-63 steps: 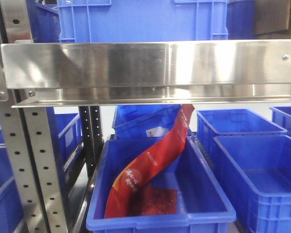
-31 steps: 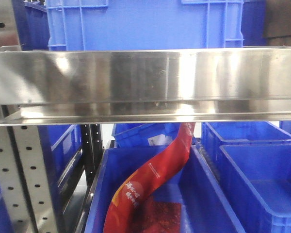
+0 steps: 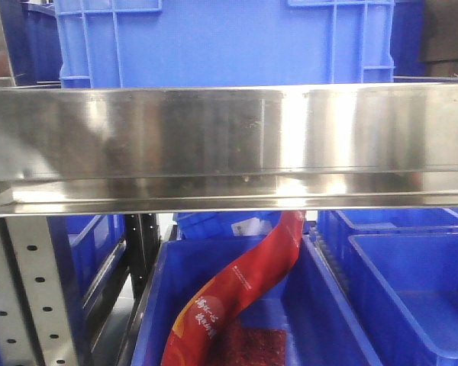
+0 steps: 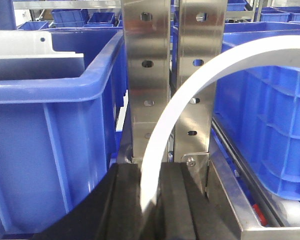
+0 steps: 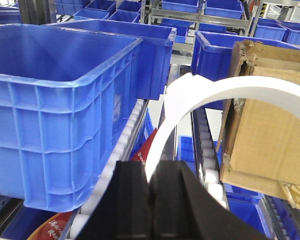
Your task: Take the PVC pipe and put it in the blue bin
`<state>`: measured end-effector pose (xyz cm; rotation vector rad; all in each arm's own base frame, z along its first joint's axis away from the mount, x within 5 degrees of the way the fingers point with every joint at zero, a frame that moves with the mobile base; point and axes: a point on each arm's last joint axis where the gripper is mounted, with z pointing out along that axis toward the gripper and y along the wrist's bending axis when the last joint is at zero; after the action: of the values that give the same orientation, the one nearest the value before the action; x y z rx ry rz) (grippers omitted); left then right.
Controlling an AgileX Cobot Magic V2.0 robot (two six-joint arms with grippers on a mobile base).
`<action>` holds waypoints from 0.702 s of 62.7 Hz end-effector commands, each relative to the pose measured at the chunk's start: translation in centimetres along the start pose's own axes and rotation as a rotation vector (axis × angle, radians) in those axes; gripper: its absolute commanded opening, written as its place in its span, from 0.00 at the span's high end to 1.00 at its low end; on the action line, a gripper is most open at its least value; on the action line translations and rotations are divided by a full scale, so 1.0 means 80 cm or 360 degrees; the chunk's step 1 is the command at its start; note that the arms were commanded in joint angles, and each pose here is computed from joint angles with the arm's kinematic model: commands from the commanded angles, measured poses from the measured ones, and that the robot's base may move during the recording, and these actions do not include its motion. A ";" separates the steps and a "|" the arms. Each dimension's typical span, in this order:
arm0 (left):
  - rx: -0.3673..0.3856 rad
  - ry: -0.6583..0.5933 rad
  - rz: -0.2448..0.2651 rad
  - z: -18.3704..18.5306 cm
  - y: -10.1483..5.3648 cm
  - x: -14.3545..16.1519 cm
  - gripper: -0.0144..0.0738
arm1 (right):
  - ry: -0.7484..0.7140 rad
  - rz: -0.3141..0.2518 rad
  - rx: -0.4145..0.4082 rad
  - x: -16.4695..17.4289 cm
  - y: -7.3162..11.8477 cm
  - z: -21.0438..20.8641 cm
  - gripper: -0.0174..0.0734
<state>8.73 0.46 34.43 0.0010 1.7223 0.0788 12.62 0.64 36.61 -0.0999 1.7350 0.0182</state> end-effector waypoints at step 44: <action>0.0005 -0.0051 -0.0011 -0.002 0.000 -0.004 0.96 | -0.0050 -0.0013 0.0023 -0.003 -0.002 -0.001 0.98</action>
<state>8.73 0.46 34.43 0.0010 1.7223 0.0788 12.62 0.64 36.61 -0.0999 1.7350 0.0182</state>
